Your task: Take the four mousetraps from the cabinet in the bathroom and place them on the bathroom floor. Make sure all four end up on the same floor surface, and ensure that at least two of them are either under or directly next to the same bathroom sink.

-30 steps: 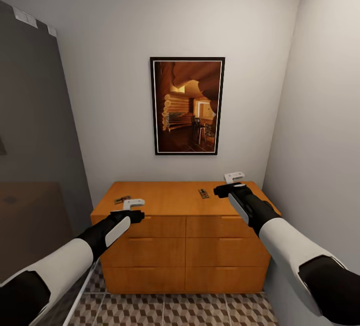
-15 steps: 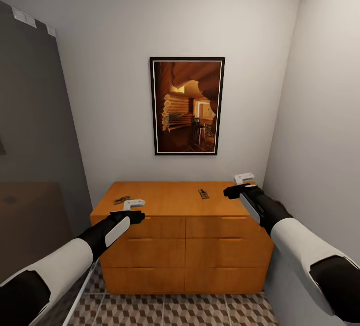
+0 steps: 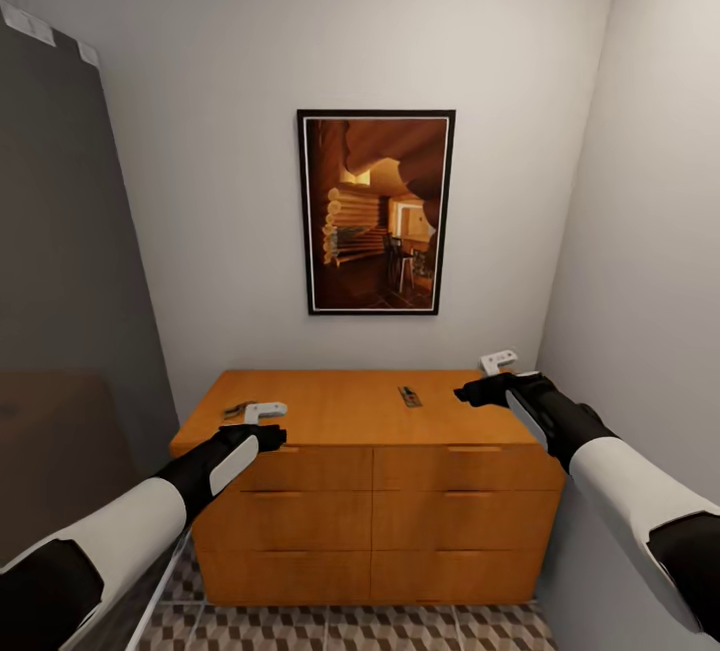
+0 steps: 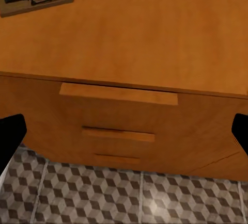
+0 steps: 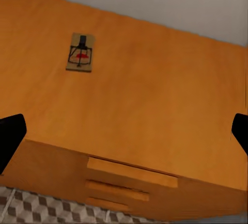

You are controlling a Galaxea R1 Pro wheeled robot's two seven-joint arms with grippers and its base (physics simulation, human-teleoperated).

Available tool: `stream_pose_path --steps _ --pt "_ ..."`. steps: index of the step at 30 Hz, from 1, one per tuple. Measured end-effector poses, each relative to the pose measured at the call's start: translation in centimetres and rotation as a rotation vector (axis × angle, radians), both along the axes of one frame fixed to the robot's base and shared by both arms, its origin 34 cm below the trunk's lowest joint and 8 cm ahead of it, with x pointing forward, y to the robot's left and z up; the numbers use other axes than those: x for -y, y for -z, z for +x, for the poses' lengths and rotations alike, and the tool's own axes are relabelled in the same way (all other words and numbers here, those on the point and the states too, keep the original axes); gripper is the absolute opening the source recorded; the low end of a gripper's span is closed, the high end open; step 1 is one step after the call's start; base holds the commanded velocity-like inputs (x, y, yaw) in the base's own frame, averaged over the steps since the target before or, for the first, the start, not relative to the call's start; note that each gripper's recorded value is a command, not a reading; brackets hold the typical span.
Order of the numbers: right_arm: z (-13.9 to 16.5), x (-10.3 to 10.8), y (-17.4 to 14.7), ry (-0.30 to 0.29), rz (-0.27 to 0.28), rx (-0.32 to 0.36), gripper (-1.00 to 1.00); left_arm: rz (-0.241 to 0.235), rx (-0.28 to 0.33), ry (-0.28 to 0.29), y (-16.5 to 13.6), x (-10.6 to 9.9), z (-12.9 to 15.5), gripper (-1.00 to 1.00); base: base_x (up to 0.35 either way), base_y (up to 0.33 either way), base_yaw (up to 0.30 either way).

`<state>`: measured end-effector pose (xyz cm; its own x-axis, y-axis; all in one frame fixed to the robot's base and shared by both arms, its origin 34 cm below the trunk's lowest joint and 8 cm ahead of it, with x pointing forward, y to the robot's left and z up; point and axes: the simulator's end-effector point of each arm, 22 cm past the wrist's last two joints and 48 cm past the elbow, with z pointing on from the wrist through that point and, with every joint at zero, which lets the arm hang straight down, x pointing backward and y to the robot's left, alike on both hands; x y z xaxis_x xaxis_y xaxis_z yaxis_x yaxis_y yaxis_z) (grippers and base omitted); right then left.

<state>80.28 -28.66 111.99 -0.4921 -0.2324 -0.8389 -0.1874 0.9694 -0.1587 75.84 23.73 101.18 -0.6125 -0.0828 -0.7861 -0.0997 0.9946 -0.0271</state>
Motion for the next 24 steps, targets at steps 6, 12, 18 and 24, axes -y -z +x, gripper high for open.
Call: stream_pose_path --steps 6,12,18,24 --pt "0.0 0.2 0.2 -0.014 -0.054 0.000 1.00 -0.001 -0.002 0.002 0.0 0.3 0.0 1.00 0.307 0.000 0.000" --pt "0.0 0.0 0.2 -0.024 -0.068 0.000 1.00 -0.002 -0.002 0.000 0.0 0.4 0.0 1.00 0.321 0.000 0.000" --pt "-0.1 -0.7 0.3 -0.039 -0.064 -0.003 1.00 0.003 -0.003 -0.009 0.1 -0.2 0.0 1.00 0.284 0.000 0.000" --pt "-0.1 -2.0 0.5 -0.063 -0.049 -0.009 1.00 0.006 -0.003 -0.014 0.1 -0.5 0.0 1.00 0.087 0.000 0.000"
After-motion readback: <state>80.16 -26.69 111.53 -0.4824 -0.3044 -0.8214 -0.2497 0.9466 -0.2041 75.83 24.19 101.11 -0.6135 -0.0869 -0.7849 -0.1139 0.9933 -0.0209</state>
